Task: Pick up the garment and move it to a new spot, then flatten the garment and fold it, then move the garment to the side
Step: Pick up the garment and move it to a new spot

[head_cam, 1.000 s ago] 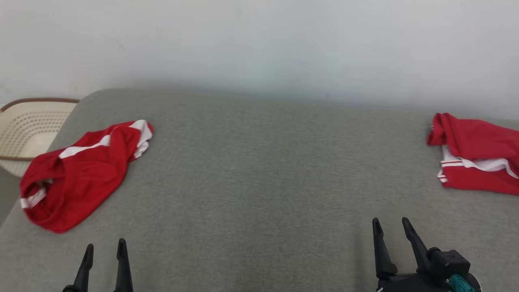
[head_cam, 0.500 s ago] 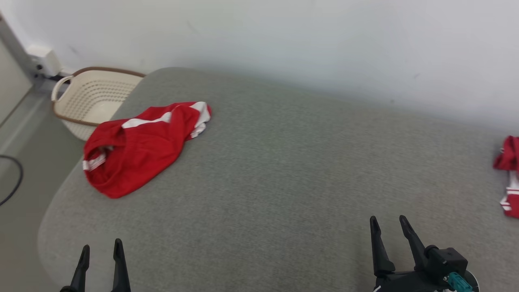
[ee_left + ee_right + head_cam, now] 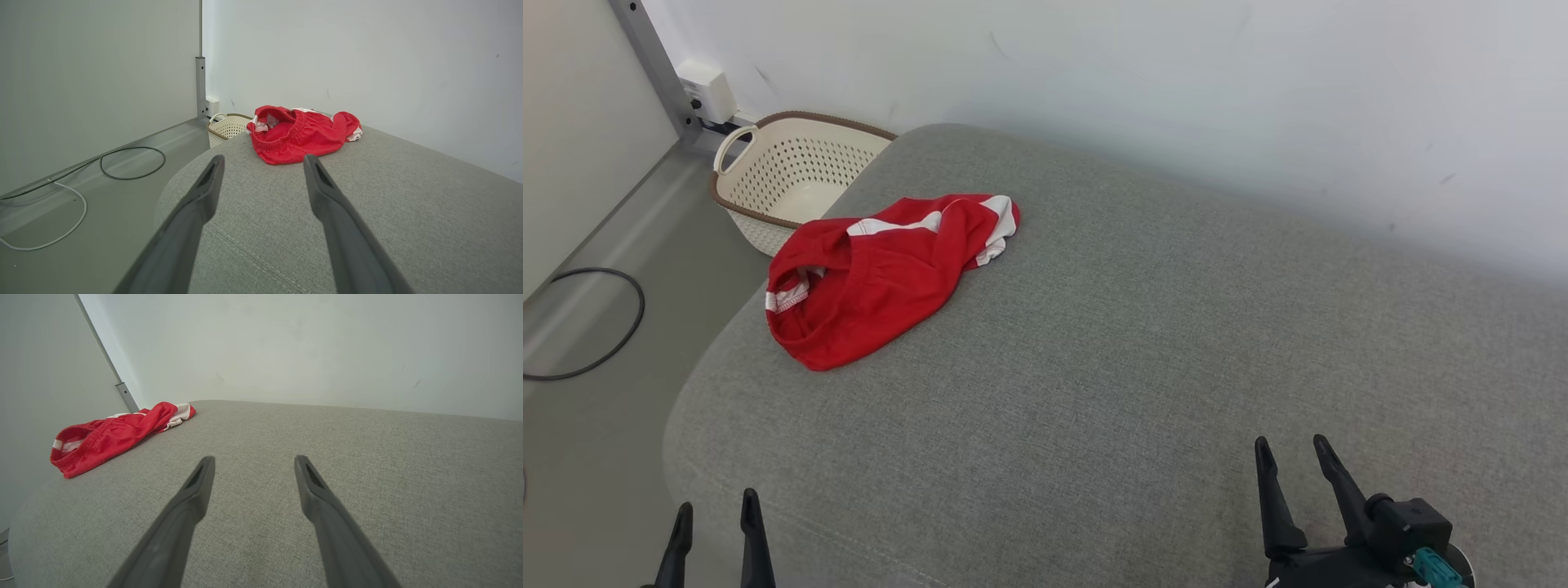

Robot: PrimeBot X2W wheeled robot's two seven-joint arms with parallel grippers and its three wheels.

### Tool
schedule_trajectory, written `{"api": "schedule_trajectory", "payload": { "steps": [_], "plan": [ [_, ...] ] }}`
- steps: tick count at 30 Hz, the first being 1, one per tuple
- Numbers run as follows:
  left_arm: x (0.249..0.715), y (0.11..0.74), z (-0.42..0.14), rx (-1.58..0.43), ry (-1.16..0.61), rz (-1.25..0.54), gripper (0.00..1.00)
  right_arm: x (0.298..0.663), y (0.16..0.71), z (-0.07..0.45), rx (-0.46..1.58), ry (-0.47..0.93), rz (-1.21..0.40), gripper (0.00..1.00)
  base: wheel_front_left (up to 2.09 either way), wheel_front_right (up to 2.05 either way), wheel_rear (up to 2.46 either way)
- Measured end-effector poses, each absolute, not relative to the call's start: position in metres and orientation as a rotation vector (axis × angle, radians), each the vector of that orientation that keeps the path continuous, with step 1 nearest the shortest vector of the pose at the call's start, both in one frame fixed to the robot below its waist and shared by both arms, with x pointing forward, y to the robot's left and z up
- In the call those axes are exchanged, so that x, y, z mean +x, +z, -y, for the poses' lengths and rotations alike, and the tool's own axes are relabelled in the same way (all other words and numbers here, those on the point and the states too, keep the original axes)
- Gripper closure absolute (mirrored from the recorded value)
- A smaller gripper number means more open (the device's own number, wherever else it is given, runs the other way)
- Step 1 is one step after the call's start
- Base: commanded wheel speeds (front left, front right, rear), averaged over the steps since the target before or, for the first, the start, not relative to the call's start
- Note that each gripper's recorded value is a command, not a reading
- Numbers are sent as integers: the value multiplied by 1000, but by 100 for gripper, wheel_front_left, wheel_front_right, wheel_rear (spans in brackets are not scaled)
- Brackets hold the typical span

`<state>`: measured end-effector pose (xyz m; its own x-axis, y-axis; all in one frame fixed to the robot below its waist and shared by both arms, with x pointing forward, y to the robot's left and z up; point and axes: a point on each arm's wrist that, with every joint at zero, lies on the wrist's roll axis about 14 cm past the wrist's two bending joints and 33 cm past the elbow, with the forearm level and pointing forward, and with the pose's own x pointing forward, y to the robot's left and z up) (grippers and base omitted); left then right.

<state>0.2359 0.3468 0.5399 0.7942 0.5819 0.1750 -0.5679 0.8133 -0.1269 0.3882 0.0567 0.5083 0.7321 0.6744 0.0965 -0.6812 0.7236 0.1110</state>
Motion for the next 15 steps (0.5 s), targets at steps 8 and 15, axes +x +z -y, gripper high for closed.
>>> {"api": "schedule_trajectory", "payload": {
  "steps": [8,15],
  "plan": [
    [246,539,-344,-82,600,209,0,389,506,-55,146,743,46,0,0,0,0],
    [279,578,-340,-46,516,310,0,395,506,-48,151,719,48,0,0,0,0]
  ]
}}
